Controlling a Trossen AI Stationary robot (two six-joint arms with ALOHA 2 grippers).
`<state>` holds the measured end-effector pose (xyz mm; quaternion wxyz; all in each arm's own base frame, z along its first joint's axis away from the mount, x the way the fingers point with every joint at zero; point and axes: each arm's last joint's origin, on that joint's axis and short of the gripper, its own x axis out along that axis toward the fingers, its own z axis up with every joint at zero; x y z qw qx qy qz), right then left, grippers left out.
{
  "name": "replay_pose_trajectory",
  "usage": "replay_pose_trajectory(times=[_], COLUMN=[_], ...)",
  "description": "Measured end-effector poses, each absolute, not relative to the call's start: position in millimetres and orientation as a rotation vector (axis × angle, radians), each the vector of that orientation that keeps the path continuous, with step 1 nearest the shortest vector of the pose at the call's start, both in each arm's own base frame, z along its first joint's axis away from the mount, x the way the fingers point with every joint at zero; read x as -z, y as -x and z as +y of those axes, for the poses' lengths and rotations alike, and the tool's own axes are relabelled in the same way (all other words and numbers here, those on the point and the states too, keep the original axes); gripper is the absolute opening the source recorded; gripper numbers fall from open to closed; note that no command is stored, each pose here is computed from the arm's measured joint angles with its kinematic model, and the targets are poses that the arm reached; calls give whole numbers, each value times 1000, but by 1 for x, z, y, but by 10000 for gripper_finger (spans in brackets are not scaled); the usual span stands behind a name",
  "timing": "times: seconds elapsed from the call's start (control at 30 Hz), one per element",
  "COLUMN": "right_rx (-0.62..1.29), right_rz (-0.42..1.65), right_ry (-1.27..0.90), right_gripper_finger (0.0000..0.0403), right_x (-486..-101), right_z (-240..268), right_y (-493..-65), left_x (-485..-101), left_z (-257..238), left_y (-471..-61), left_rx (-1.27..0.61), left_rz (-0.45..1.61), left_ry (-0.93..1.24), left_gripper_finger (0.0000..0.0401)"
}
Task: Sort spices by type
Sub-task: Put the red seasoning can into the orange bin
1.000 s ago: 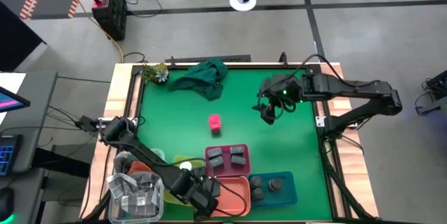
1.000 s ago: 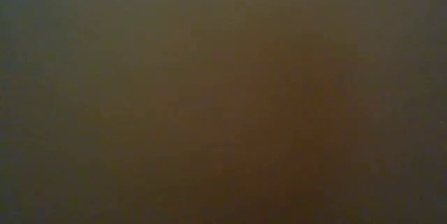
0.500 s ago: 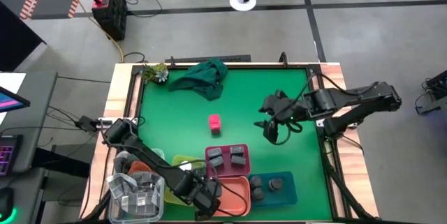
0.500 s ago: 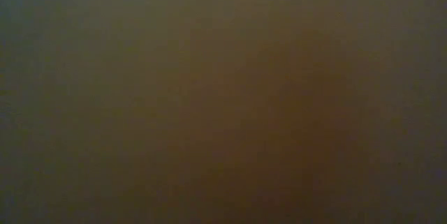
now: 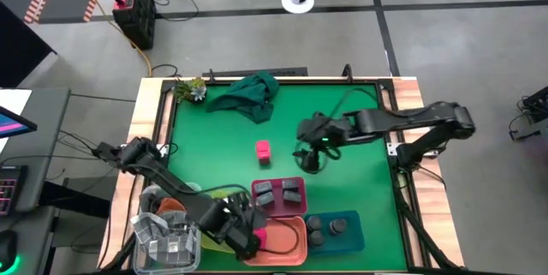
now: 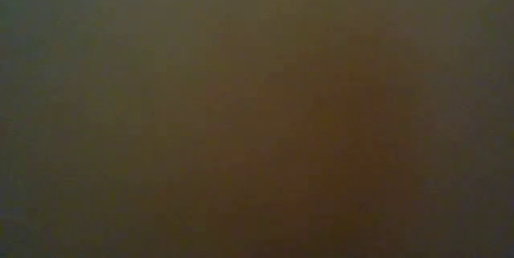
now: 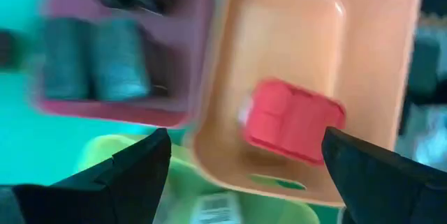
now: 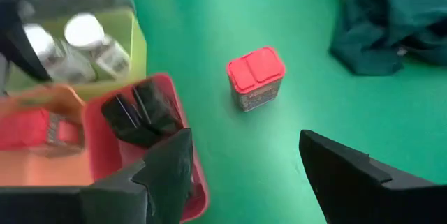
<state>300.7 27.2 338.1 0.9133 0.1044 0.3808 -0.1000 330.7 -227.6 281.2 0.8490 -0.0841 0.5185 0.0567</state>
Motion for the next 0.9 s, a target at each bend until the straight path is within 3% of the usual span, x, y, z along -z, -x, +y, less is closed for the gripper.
replay_pose_trajectory(times=[0.2,0.43,0.73,0.9], right_rx=[136,145,209,275], right_rz=[882,872,963,851], right_ry=[-169,-114,-117,-73], right_gripper_finger=[286,286,287,287], right_x=[-325,-344,-387,-408], right_z=[12,-4,-16,-6], right_y=[-340,-343,-264,-221], left_x=[-319,-325,-327,-309], left_z=[-215,-163,-87,-38], left_y=[-310,-323,-362,-371], left_rx=[-300,-458,-300,-224], left_rz=[885,914,993,1091], left_ry=[222,137,-43,-33], left_gripper_finger=[356,357,357,357])
